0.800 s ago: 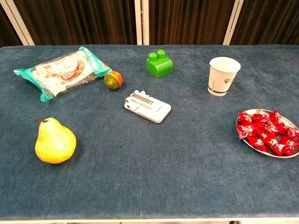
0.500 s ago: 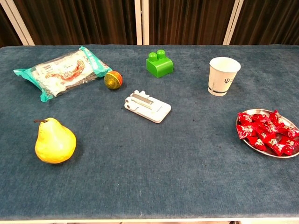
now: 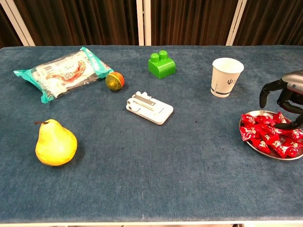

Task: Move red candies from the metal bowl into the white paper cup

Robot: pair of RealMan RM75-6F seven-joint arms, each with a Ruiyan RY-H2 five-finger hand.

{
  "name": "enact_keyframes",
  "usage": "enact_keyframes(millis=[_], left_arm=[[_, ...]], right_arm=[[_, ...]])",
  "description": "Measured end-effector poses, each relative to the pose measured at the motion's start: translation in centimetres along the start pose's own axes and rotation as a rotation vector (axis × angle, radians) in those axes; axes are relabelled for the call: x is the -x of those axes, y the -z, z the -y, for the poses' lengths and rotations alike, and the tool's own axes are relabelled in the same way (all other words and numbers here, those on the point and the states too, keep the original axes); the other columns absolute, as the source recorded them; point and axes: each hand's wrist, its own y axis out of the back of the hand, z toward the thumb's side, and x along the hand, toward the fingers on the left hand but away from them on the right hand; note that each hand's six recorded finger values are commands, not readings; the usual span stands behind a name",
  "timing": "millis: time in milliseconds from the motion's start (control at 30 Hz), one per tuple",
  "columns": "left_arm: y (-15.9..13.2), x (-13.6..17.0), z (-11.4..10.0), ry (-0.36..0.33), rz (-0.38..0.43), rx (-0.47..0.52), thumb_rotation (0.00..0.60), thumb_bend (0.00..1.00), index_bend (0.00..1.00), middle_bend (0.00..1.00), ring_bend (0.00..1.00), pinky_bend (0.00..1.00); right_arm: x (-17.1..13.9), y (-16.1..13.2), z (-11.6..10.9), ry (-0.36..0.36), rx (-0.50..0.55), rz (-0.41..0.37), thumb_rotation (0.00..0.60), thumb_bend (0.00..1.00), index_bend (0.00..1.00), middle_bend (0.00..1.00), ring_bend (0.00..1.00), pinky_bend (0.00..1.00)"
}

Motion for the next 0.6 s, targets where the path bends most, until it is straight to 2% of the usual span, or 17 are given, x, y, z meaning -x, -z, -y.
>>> enact_keyframes(millis=[367,467,600], left_arm=[[0.2,-0.1,0.0,0.004,-0.01,-0.006,0.6,0.0,0.0,0.0,0.0,0.0],[0.1,-0.2,-0.1,0.001,-0.009,-0.006,0.6,0.0,0.0,0.0,0.0,0.0],[0.2,-0.2,-0.3,-0.002,-0.012,-0.009,0.6,0.0,0.0,0.0,0.0,0.0]], right_arm=[[1.6,0.6,0.8,-0.045,-0.004,0.022,0.6,0.41,0.48,0.92,1.0,1.0],[2.0,0.7,1.2,-0.061,-0.006,0.022,0.6,0.47,0.49,0.92,1.0,1.0],[2.5,0.6,1.5,-0.077,-0.002,0.02,0.6,0.62,0.54,0.92,1.0,1.0]])
